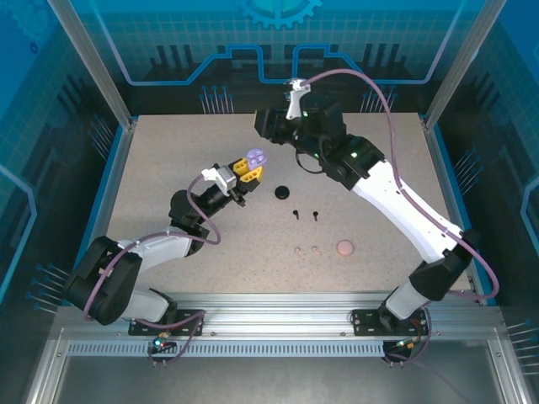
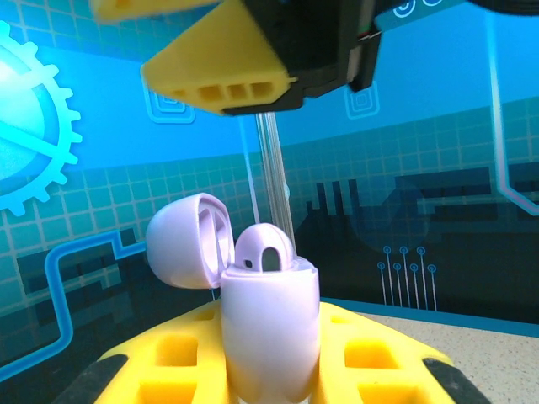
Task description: Insert wireless bluetooth earbuds into charging case
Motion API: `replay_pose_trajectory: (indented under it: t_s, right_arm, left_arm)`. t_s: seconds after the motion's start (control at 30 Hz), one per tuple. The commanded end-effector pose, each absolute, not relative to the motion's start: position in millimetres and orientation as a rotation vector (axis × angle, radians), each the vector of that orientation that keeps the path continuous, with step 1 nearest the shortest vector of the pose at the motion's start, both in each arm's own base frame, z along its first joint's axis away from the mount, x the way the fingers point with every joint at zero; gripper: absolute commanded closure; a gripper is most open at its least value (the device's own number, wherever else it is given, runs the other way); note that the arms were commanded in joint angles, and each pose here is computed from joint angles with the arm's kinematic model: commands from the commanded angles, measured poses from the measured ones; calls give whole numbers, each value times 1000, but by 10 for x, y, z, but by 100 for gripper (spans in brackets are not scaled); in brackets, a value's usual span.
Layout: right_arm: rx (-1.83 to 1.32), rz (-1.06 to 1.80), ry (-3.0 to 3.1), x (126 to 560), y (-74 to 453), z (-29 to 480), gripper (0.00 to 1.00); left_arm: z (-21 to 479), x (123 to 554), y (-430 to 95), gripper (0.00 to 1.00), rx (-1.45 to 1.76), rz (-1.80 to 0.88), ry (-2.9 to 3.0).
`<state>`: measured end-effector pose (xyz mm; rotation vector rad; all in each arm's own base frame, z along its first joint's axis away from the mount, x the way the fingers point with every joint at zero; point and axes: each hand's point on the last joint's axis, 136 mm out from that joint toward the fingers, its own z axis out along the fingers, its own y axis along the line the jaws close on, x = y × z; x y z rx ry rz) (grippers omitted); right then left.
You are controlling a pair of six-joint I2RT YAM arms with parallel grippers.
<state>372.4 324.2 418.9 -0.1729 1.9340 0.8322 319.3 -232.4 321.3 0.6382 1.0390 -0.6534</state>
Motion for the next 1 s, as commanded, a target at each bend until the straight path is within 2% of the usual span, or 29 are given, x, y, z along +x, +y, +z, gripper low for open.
replay_pose_trajectory:
  t_s: [0.0, 0.17, 0.3, 0.5, 0.6, 0.73, 0.83, 0.97]
  right_arm:
    - [-285, 844, 2070, 3652, 3389, 3914, 70]
    - [-363, 871, 2156, 3612, 3530, 3691, 83]
    - [-428, 870, 2214, 3409, 3552, 3500, 90]
    - [-371, 884, 2189, 2942, 3194, 3453, 93]
    - [-233, 836, 2104, 2901, 2830, 3616, 89]
    - [-101, 793, 2030, 2845, 2428, 3758, 78]
    - [-51, 748, 2043, 2780, 2239, 3620, 65]
    - [-15, 670, 2141, 2678, 2064, 3169, 50]
  left_arm:
    - [3345, 3109, -2341, 100, 638, -684, 988]
    - [3353, 3118, -2325, 100, 618, -693, 996]
    - [3379, 3147, -2299, 100, 591, -694, 1002]
    - [3413, 3189, -2266, 100, 549, -703, 1014]
    - [3370, 3197, -2252, 100, 529, -723, 1036]
    - [3240, 3238, -2173, 100, 446, -751, 1101]
    - [3071, 3284, -2059, 100, 350, -763, 1170]
    - [2660, 3351, -1843, 100, 179, -765, 1305]
